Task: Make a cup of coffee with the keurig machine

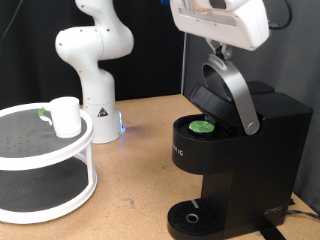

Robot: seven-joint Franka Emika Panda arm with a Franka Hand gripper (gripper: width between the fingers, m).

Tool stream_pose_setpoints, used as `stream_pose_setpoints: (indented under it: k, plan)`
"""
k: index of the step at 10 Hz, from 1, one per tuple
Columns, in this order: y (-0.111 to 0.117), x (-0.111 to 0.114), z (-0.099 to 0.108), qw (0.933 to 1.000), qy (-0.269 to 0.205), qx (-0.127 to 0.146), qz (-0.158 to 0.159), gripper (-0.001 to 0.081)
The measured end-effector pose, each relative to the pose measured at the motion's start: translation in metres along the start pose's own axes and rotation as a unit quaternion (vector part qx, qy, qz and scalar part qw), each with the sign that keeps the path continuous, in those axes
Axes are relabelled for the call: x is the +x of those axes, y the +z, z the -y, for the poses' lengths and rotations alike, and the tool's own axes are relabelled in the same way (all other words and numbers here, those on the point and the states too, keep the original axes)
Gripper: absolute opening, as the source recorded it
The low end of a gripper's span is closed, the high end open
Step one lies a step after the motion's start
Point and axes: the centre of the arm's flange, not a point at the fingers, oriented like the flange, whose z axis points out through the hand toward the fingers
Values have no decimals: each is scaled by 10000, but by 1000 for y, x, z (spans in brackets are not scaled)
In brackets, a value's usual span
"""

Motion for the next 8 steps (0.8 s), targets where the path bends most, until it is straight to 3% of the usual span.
stream_pose_setpoints:
  k: [5, 8]
  plan:
    - [3, -32, -18, 9995, -167, -113, 251, 0]
    - [14, -51, -25, 9980, -235, -118, 569, 0]
